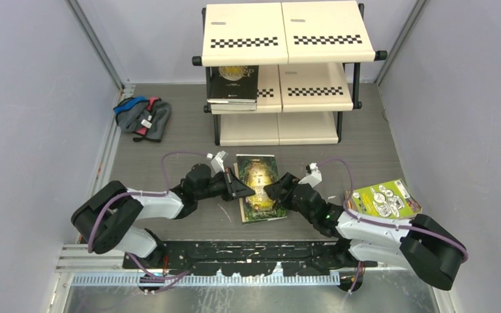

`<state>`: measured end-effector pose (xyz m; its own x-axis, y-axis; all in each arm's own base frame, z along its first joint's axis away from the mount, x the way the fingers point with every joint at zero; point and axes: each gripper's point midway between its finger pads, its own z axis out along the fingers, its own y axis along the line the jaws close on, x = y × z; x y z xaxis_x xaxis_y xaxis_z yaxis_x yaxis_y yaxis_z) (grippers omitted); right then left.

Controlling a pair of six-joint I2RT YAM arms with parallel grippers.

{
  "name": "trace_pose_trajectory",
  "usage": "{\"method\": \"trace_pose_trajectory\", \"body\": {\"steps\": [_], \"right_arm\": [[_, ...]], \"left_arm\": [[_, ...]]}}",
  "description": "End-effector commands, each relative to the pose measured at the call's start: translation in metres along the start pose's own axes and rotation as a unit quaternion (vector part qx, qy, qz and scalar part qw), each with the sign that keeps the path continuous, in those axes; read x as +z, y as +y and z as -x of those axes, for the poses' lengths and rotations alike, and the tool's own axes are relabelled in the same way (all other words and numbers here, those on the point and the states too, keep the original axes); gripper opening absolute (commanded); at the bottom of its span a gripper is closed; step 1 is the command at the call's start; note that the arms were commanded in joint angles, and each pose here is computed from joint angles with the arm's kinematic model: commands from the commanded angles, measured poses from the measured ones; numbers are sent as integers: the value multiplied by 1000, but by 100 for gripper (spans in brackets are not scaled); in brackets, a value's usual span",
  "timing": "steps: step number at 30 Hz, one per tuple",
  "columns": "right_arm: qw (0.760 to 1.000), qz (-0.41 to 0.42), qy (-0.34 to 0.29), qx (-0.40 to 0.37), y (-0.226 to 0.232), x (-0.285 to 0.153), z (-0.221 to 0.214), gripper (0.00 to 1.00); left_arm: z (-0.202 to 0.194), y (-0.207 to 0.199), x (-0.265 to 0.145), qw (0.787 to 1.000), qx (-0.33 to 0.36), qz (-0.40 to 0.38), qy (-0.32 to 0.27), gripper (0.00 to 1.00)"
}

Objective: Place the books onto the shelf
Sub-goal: Pick up the book from the center of the board.

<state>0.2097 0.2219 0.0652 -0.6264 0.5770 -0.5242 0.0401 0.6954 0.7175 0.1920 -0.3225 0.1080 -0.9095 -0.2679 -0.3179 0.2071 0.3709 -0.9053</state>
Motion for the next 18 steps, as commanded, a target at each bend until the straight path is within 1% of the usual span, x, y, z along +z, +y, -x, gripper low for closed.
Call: {"method": "trace_pose_trajectory", "body": {"steps": [1, 9, 14, 18], "right_arm": [[998, 35, 44, -12, 3, -2, -22, 84], [991, 124, 43, 8, 30, -15, -21, 74], [985, 167, 29, 23, 47, -28, -11, 64], [982, 183, 23, 29, 55, -35, -5, 56]], "left_arm": [[27, -67, -3, 990, 48, -128, -43, 0], [28, -50, -4, 992, 28, -118, -37, 0], [28, -41, -1, 991, 10, -127, -27, 0], [27, -36, 3, 990, -5, -140, -19, 0]]}}
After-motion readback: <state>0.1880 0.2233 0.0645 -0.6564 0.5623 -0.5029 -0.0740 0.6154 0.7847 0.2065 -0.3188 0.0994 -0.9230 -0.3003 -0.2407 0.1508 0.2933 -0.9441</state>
